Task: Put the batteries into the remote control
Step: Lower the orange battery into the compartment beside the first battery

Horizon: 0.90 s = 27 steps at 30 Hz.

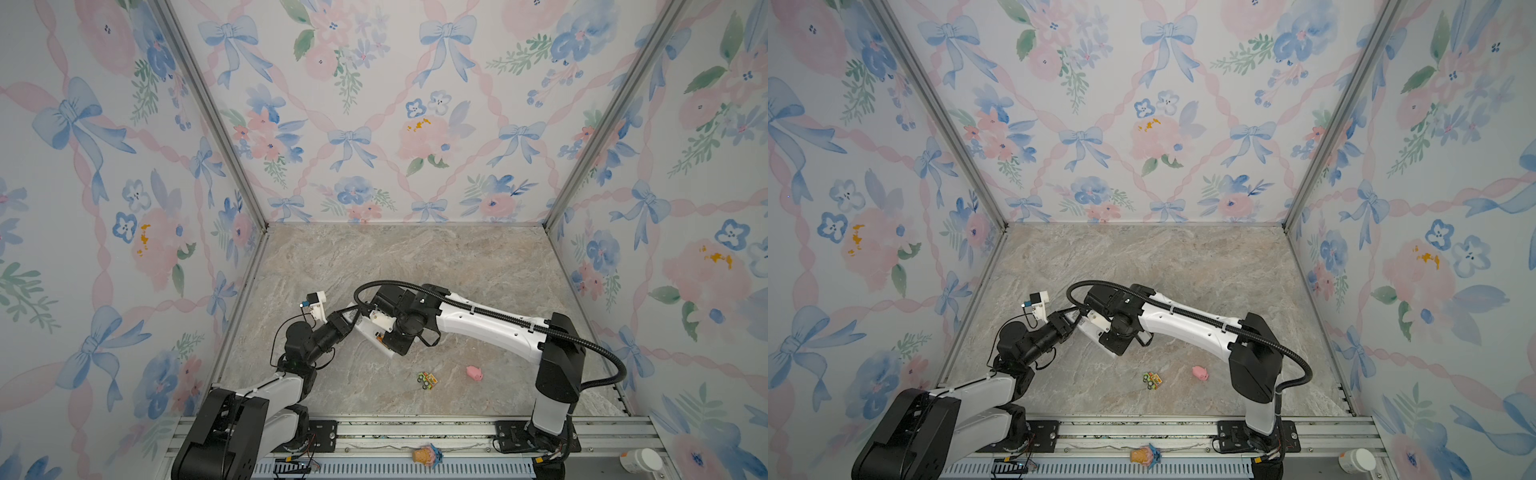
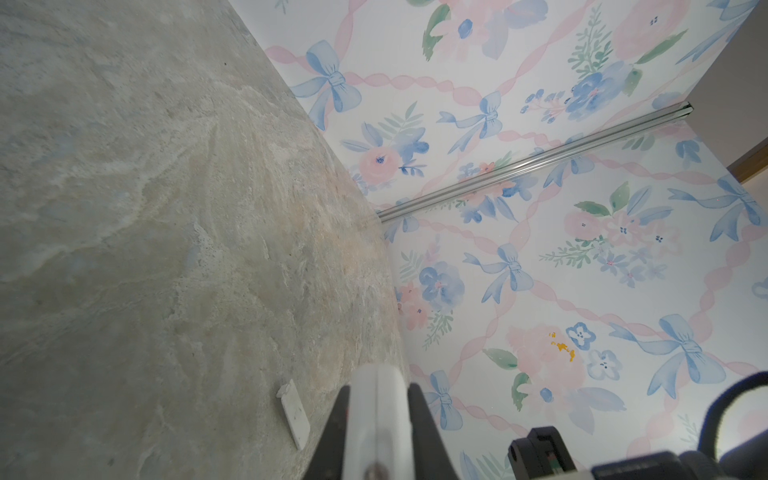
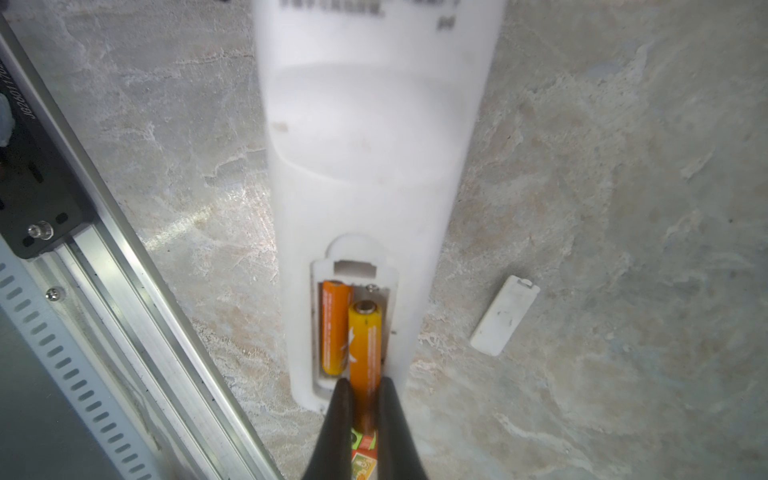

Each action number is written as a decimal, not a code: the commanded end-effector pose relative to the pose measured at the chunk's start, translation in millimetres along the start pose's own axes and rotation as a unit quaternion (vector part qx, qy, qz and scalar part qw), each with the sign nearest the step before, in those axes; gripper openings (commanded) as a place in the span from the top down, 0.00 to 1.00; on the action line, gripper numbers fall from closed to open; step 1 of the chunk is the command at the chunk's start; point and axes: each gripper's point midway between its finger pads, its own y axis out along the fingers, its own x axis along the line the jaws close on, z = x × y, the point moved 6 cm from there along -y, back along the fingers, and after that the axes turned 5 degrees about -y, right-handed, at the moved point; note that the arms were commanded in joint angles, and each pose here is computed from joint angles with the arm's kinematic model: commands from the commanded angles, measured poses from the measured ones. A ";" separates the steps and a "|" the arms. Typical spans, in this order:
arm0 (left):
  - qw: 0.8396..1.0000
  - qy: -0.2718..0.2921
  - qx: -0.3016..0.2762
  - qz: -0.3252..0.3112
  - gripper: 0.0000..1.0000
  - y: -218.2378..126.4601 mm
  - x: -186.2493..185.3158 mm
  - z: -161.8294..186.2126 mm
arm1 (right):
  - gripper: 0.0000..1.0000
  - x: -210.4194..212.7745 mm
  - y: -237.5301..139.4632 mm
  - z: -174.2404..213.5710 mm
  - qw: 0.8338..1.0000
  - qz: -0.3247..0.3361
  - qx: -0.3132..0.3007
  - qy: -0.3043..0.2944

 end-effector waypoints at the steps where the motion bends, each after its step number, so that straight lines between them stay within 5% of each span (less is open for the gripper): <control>1: 1.000 0.007 -0.011 0.019 1.00 -1.4 -6.1 -3.7 | 0.91 4.1 6.2 3.8 1.000 -0.001 0.024 0.000; 27: 1.000 0.002 -0.009 0.020 1.00 -1.5 -2.5 -2.7 | 0.83 -2.3 14.5 1.3 1.000 0.006 0.025 0.015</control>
